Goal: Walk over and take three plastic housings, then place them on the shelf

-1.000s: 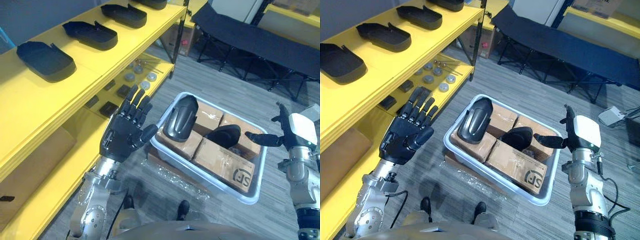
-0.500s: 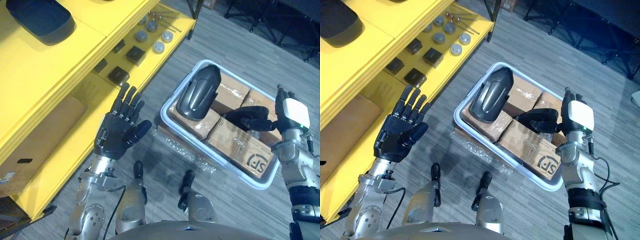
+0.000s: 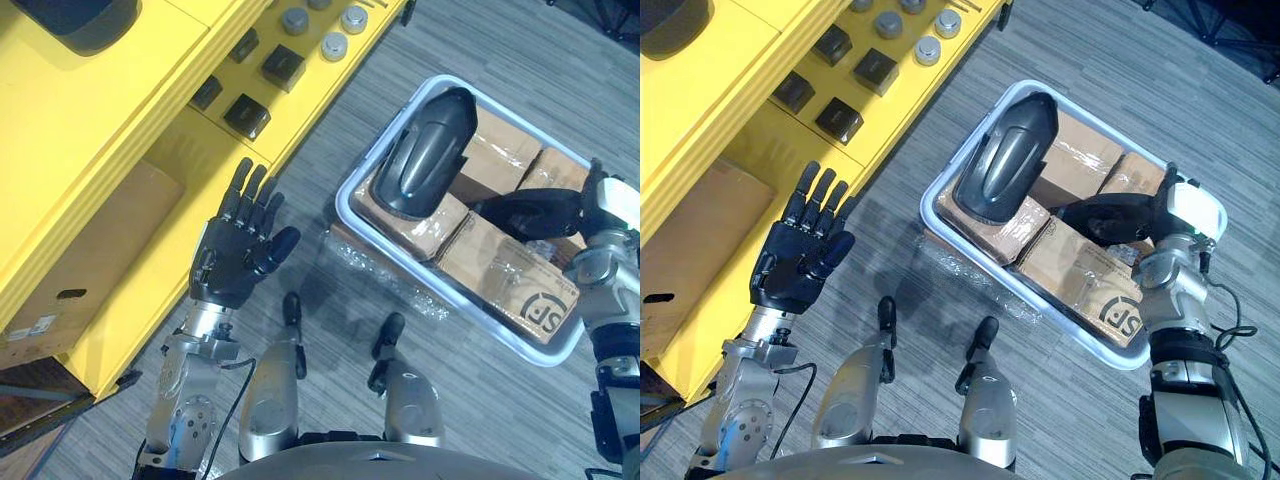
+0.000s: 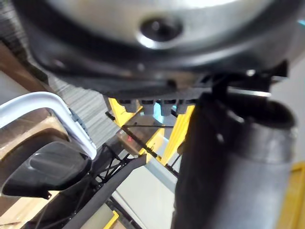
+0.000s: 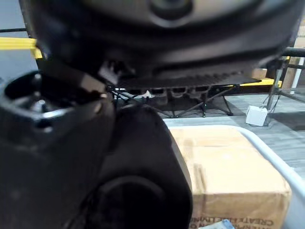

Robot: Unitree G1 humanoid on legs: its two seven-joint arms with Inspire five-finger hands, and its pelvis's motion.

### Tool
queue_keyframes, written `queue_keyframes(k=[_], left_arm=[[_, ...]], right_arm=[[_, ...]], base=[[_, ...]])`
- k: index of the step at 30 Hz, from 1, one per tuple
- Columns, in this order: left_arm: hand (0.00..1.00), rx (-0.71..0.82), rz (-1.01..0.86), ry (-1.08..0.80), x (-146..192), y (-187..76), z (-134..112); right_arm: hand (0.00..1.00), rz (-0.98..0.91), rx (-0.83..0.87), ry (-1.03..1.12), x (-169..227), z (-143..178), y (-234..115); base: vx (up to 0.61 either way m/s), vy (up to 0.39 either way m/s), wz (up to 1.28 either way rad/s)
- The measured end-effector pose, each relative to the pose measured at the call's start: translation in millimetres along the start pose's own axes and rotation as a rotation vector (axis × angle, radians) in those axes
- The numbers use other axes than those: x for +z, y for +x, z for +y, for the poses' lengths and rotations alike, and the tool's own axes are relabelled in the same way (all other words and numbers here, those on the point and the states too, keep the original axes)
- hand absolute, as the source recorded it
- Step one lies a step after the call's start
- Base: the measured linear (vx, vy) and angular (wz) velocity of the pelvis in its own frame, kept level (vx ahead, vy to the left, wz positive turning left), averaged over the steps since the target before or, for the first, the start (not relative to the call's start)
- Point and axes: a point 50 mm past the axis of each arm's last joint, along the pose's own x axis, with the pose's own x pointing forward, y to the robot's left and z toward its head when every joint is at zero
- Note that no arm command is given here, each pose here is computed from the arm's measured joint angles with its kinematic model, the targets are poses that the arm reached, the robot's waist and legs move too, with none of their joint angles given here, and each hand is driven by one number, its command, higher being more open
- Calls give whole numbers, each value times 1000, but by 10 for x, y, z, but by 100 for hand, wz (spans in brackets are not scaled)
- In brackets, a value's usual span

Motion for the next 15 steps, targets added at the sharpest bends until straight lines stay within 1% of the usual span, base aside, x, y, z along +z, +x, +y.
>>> queue_keyframes(k=[2,3,7,11,15], left_arm=[[100,14,0,0,-8,6,13],[100,16,-2,0,-7,8,13],[100,25,15,-17,-83,23,7],[100,58,40,-25,-154,24,41],[100,94,54,-35,-221,56,88]], right_arm=[[100,5,3,9,34,-120,66],[0,6,3,8,39,-141,79],[0,76,36,11,-14,-211,144],[0,113,44,109,11,-313,230],[0,101,26,46,-36,-520,293]], base=[[-51,24,-10],[-45,19,-7],[-1,2,1],[5,14,-1],[2,9,11]])
